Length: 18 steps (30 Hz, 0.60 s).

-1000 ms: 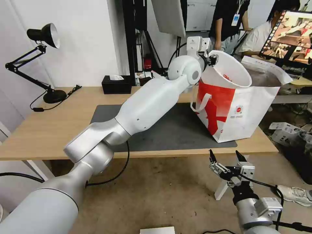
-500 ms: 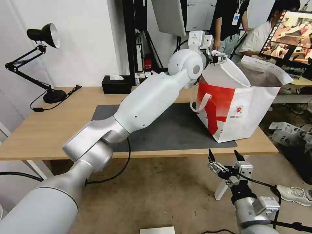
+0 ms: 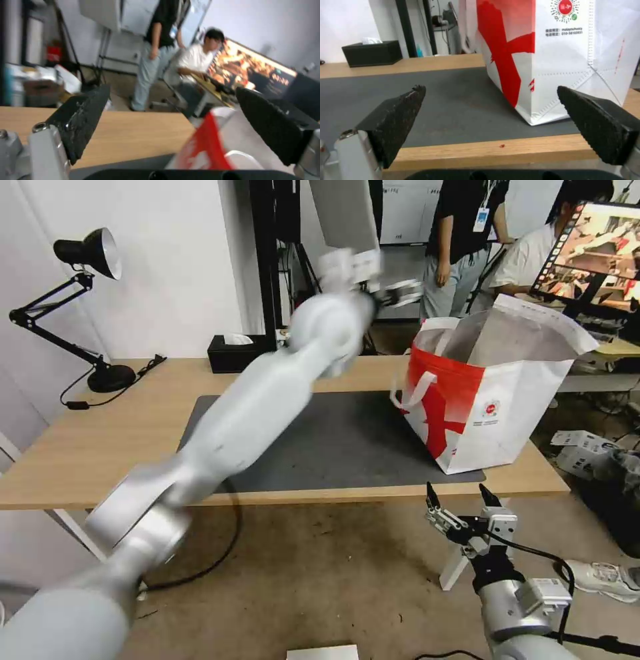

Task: Pick up the trash from the table and place it into the takeout bag.

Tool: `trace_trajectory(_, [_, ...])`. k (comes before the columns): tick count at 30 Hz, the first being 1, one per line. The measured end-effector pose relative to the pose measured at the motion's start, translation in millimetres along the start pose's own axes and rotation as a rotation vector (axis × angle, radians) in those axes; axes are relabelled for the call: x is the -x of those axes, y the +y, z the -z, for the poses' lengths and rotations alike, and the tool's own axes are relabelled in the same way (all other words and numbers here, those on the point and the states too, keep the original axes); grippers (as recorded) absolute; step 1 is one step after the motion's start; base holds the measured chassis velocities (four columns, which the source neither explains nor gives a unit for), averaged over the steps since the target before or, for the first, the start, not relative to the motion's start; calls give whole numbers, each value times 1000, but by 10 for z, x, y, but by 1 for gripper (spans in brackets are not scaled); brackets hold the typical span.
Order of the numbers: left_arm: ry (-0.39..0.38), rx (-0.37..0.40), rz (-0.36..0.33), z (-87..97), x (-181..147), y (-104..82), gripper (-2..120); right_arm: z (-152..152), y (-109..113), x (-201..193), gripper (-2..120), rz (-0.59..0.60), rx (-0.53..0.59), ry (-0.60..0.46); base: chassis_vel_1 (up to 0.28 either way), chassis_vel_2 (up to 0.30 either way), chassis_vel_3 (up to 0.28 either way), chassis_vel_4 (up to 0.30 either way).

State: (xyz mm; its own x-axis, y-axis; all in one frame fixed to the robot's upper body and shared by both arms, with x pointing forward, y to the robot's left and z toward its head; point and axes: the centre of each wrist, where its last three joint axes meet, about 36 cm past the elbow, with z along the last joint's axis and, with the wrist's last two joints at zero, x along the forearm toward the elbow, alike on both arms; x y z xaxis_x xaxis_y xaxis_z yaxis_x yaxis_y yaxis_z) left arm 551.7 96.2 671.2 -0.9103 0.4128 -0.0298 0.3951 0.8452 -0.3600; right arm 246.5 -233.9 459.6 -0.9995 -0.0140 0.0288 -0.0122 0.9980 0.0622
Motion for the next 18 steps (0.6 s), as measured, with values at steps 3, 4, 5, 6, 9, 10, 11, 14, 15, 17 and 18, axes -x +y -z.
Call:
trace_trajectory(3, [-63, 31, 23, -112, -453, 296, 100, 0, 6, -3, 100, 0, -14, -4, 0, 0, 0, 0])
trace_trajectory(4, [-84, 49, 38, -187, -655, 434, 100, 4, 8, -5, 100, 0, -22, -11, 0, 0, 0, 0])
trace_trajectory(5, [-106, 72, 60, -275, -872, 580, 100, 9, 10, -7, 100, 0, -29, -22, 0, 0, 0, 0])
trace_trajectory(6, [-125, 110, 96, -391, -1124, 743, 100, 21, 14, -8, 100, 1, -37, -34, 0, 0, 0, 0])
trace_trajectory(9, [-139, 170, 151, -565, -1485, 909, 100, 32, 28, -11, 100, 4, -41, -47, 0, 0, 0, 0])
trace_trajectory(10, [-147, 201, 187, -646, -1709, 984, 100, 30, 39, -12, 100, 8, -40, -53, 0, 0, 0, 0])
trace_trajectory(11, [-147, 201, 187, -646, -1709, 984, 100, 30, 39, -12, 100, 8, -40, -53, 0, 0, 0, 0])
trace_trajectory(14, [-196, 287, 298, -863, -2412, 1074, 100, 24, 38, -11, 100, 17, -81, -87, 0, 0, 0, 0])
trace_trajectory(15, [-196, 287, 298, -863, -2412, 1074, 100, 24, 38, -11, 100, 17, -81, -87, 0, 0, 0, 0])
trace_trajectory(17, [-189, 341, 335, -1072, -2782, 1071, 100, 22, 29, -12, 100, 21, -103, -101, 0, 0, 0, 0])
trace_trajectory(18, [-177, 358, 344, -1174, -2966, 1045, 100, 23, 27, -11, 100, 21, -111, -108, 0, 0, 0, 0])
